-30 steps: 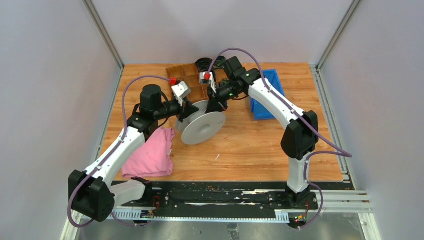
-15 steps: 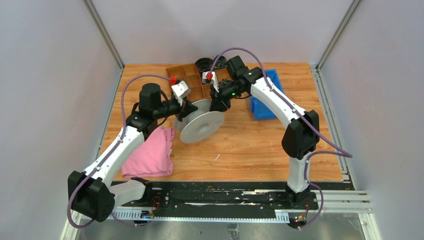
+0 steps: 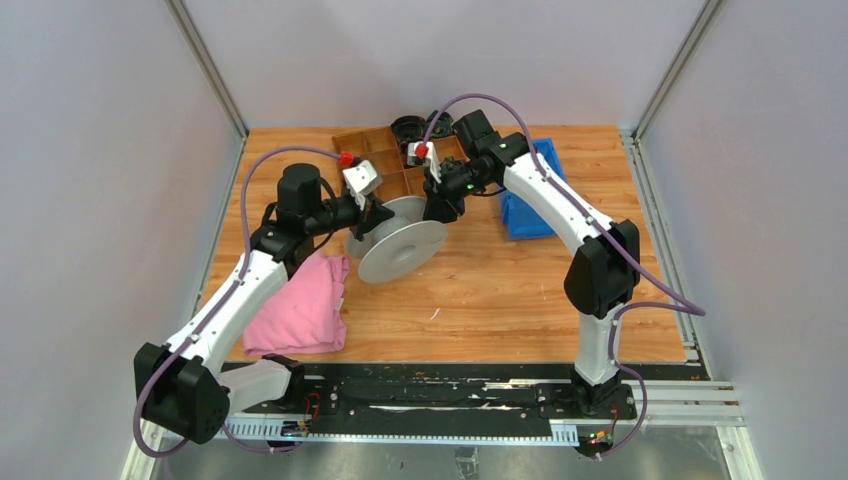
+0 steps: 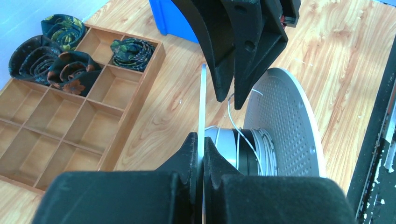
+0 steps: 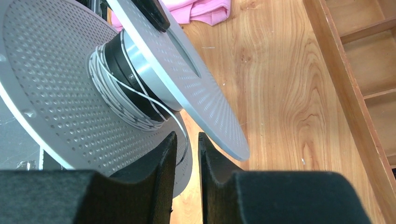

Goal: Wrap the cables
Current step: Wrap the cable around the cable reel.

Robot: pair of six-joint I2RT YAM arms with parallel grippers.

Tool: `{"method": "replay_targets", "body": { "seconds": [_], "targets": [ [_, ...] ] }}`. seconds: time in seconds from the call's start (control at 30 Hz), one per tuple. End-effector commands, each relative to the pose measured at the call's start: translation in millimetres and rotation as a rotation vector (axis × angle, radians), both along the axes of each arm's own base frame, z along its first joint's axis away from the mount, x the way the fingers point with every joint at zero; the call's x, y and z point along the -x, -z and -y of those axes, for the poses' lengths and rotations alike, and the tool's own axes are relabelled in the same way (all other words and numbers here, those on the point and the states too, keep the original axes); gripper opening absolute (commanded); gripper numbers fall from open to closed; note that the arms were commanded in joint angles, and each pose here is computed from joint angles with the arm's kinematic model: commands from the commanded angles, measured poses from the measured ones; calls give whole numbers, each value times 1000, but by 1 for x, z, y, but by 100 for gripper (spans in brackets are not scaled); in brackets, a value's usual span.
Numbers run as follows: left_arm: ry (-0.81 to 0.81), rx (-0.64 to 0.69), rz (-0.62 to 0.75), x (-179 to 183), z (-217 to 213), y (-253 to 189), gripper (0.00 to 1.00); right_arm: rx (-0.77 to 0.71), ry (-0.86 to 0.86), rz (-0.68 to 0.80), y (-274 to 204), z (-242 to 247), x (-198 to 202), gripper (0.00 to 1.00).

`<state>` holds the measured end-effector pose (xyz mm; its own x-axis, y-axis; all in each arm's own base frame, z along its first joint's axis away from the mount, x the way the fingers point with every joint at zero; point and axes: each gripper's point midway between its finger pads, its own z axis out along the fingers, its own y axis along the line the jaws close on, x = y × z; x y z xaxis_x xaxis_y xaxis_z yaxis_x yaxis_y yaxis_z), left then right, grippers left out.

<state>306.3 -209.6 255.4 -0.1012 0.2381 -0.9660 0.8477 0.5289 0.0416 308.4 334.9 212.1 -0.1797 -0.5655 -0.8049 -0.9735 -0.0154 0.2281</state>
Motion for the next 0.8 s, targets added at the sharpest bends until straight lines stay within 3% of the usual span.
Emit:
{"method": "replay_targets", "body": {
  "seconds": [0.0,0.77],
  "targets": [
    [-56,17,156,-19,-7,-45,0,17,3,-3,-8,12,4,25],
    [-98,-28,161,-26,-14,-46,0,40,90,43,-11,44,-24,45]
  ]
}}
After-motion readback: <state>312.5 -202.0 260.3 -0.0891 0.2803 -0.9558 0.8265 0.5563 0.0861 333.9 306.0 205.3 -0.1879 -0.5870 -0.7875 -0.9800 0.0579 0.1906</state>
